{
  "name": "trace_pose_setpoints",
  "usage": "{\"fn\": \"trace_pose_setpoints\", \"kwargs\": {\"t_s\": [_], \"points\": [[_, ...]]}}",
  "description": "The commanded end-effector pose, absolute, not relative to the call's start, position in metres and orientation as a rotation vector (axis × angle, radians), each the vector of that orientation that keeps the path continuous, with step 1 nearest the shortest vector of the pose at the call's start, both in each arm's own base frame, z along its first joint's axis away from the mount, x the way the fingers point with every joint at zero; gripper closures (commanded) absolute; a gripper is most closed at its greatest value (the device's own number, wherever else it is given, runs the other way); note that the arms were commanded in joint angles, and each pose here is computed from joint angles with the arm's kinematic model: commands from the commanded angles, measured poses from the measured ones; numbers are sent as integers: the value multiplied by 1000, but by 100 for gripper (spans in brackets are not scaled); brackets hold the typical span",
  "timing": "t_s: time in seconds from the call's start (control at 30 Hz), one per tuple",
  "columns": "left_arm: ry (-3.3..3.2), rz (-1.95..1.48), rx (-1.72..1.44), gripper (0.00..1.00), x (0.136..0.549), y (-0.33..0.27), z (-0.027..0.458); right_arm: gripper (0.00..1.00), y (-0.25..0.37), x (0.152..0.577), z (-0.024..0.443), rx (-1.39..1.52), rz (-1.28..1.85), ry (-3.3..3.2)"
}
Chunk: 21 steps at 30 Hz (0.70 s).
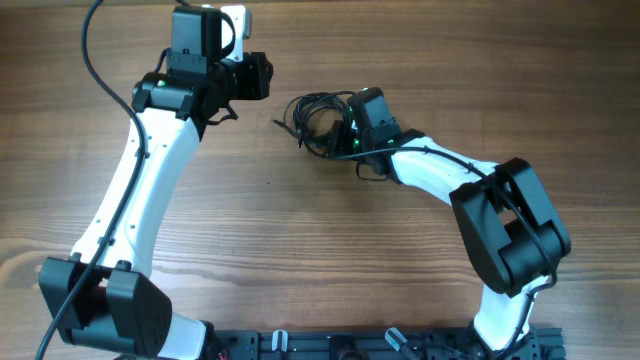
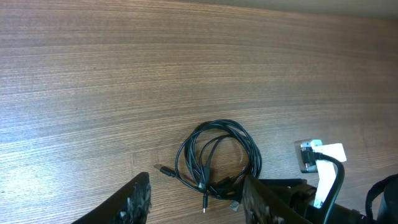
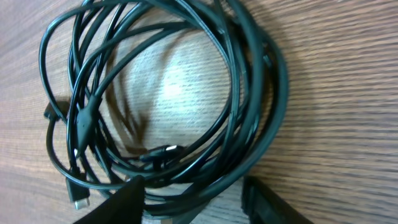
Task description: Untangle cables
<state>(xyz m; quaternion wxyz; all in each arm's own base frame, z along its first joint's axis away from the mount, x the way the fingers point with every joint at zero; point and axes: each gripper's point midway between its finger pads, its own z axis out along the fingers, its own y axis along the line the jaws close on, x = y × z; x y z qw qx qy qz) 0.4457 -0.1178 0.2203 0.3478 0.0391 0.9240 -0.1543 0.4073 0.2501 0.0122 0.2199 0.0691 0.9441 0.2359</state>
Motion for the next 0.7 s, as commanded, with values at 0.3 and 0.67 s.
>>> {"fn": "trace_pose_setpoints", "kwargs": {"t_s": [0.3, 0.67], "points": [[2367, -400, 89, 50, 446, -116, 234, 95, 247, 423, 16, 231, 613, 2563], [2386, -400, 88, 47, 442, -116, 231, 95, 248, 468, 86, 149, 656, 2403]]}}
